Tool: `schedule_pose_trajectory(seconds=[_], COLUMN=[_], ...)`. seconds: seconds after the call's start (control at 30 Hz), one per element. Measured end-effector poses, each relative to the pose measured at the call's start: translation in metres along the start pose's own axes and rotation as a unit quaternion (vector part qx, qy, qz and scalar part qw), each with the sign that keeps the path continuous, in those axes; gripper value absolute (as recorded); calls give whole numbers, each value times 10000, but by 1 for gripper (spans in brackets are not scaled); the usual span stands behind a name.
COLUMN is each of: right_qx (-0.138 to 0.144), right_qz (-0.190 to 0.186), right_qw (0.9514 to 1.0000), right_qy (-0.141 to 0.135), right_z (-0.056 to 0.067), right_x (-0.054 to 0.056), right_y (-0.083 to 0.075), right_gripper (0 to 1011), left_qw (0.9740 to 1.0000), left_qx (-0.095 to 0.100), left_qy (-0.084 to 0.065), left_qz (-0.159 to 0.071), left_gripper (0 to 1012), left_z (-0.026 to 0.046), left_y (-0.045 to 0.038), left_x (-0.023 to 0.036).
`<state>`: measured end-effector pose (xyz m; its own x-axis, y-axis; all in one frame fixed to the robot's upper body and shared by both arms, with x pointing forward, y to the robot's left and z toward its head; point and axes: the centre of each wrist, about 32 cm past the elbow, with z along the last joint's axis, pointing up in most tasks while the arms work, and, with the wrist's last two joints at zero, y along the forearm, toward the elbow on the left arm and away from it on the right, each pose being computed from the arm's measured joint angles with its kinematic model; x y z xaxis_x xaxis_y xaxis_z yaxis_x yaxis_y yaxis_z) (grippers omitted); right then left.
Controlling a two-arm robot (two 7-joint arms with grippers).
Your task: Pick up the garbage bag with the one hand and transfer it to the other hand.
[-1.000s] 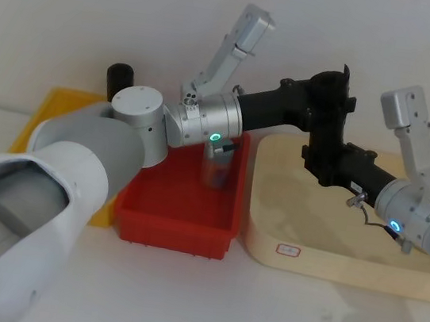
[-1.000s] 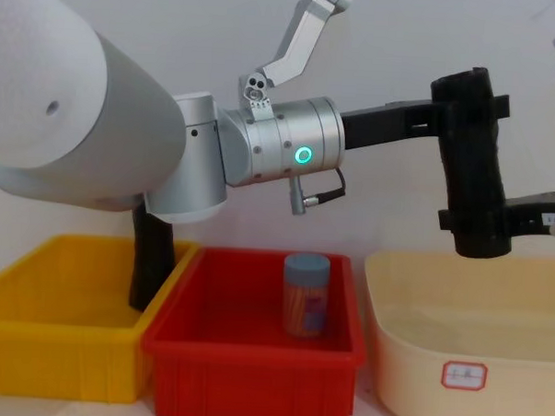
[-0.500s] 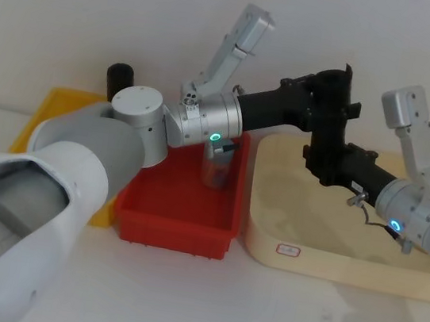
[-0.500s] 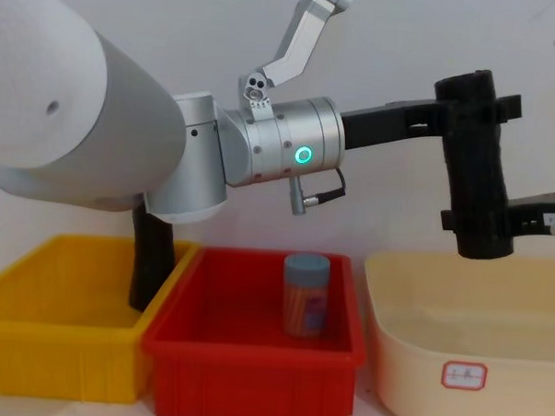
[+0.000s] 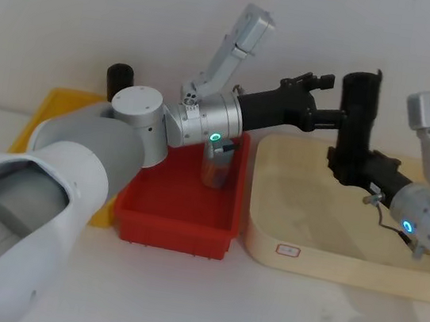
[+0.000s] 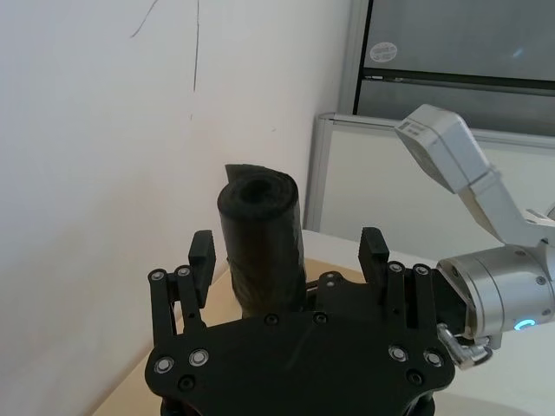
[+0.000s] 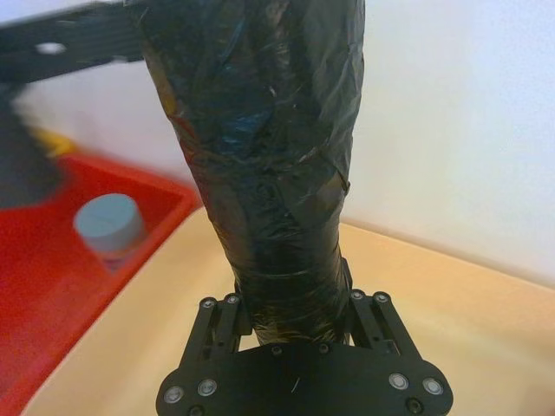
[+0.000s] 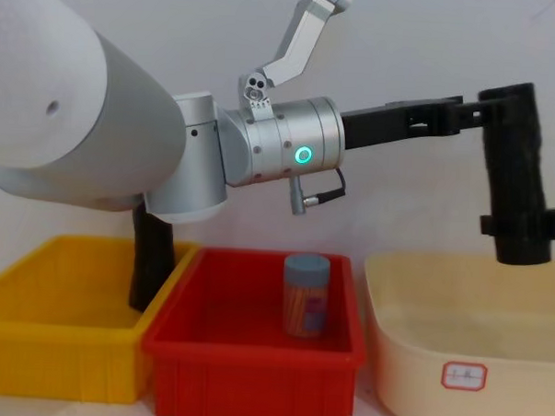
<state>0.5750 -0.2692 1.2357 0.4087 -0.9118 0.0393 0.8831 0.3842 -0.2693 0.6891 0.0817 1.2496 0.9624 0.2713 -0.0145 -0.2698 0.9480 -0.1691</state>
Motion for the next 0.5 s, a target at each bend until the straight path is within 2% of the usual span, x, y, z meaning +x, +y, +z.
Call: schedule_pose_trajectory(seconds=[0.2, 0.37, 0.47, 0.5], right_qx=[-53, -102, -131, -140], right_qz=[-364, -719, -923, -967], right_qw=[9990, 9959, 9933, 9926], right_qy=[267, 540, 682, 717], right_z=[-34, -64, -79, -83], right_x=[54, 114, 149, 156], right_y=[-30, -58, -73, -76], right_gripper=[535, 709, 762, 816], left_qw=[10000, 10000, 10000, 10000], left_qx=[0, 0, 0, 0], left_qy=[0, 0, 0, 0], left_qz=[0, 1, 1, 0], left_gripper=[1001, 1002, 1001, 1001], left_z=[0, 0, 0, 0], left_y=[0, 0, 0, 0], left_x=[0, 0, 0, 0])
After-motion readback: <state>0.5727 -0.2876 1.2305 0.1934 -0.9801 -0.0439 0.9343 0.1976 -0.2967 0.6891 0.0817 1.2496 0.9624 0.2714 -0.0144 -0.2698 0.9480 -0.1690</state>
